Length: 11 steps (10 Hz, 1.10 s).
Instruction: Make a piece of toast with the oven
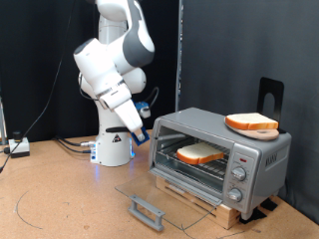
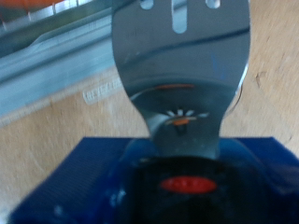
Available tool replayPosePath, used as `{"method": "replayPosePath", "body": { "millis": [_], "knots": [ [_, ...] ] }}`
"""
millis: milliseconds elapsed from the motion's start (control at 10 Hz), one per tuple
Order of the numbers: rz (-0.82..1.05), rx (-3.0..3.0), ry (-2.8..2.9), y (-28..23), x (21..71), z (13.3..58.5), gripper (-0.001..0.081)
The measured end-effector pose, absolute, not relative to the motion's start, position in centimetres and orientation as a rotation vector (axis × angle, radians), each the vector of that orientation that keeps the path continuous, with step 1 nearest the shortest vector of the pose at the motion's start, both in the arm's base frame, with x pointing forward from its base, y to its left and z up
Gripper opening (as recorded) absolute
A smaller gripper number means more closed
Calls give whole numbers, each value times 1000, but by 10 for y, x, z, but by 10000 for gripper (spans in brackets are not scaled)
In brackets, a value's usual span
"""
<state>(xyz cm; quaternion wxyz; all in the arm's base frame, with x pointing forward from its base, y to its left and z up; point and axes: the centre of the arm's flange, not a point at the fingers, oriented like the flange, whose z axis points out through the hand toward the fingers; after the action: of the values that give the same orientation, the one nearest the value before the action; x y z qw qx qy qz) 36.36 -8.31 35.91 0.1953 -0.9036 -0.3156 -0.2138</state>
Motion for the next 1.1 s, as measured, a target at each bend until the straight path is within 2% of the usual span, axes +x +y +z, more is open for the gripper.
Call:
{"method": "replayPosePath", "body": {
  "millis": [500, 800, 1100],
  "knots": [
    [-550, -2540, -959, -51, 357, 420, 395],
    [-556, -2508, -912, -40, 355, 422, 395],
    [-517, -2303, -906, 6, 348, 425, 395]
  ]
}}
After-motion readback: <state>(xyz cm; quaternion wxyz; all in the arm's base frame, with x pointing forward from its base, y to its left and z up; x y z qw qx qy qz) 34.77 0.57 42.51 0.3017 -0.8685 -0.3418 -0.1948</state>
